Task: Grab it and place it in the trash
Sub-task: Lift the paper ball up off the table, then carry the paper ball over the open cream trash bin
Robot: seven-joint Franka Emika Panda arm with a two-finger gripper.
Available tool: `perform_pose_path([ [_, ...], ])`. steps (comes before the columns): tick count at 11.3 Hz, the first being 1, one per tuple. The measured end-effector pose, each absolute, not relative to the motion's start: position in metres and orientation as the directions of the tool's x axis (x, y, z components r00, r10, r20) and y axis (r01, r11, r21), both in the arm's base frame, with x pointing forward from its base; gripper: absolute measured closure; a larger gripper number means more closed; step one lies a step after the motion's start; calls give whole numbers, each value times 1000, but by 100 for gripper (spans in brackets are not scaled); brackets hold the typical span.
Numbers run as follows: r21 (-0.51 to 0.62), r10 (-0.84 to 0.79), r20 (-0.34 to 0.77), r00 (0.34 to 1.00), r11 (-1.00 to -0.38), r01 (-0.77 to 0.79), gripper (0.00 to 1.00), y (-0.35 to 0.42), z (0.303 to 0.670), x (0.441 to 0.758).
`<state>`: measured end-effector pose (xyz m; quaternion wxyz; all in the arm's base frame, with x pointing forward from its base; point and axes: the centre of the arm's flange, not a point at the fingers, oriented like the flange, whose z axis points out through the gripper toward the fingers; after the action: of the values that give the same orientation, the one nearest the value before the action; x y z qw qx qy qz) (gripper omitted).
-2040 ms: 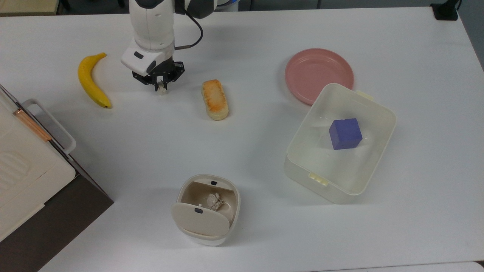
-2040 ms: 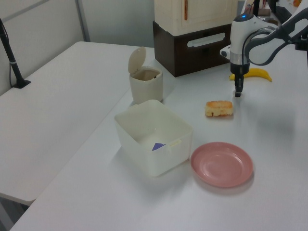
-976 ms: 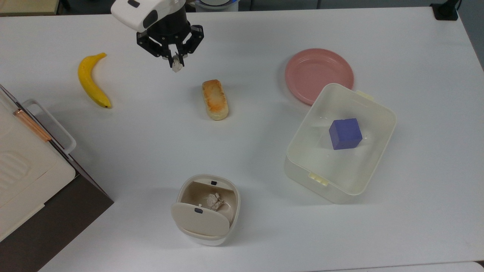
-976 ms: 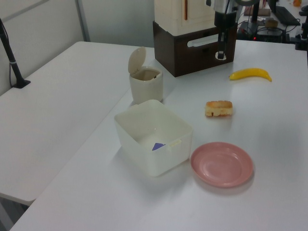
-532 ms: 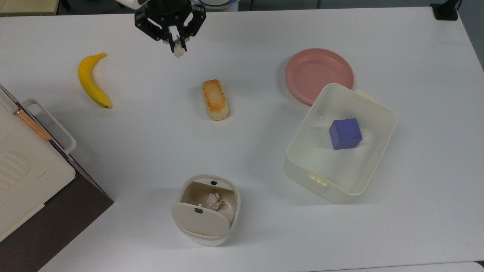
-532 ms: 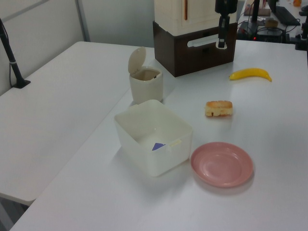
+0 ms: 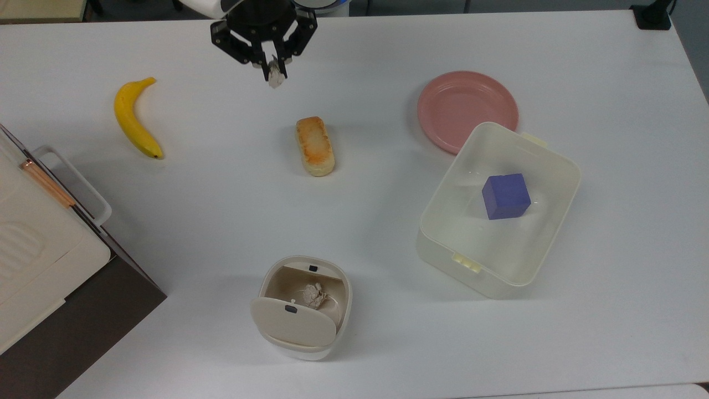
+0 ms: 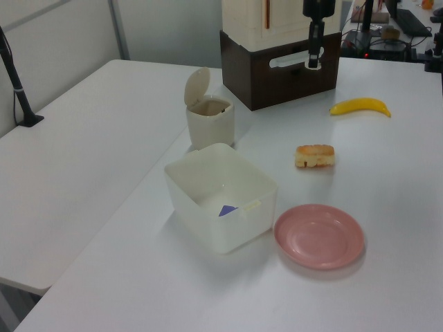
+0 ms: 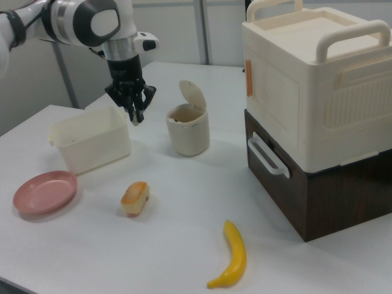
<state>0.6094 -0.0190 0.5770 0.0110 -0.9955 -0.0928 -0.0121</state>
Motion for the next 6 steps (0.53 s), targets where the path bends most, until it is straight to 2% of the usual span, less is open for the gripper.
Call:
perform_pose_path([
  [4, -12, 191, 5, 982, -981, 191, 81, -14, 540, 655],
  [6, 2, 207, 42, 977, -978, 207, 81, -2, 533, 676],
])
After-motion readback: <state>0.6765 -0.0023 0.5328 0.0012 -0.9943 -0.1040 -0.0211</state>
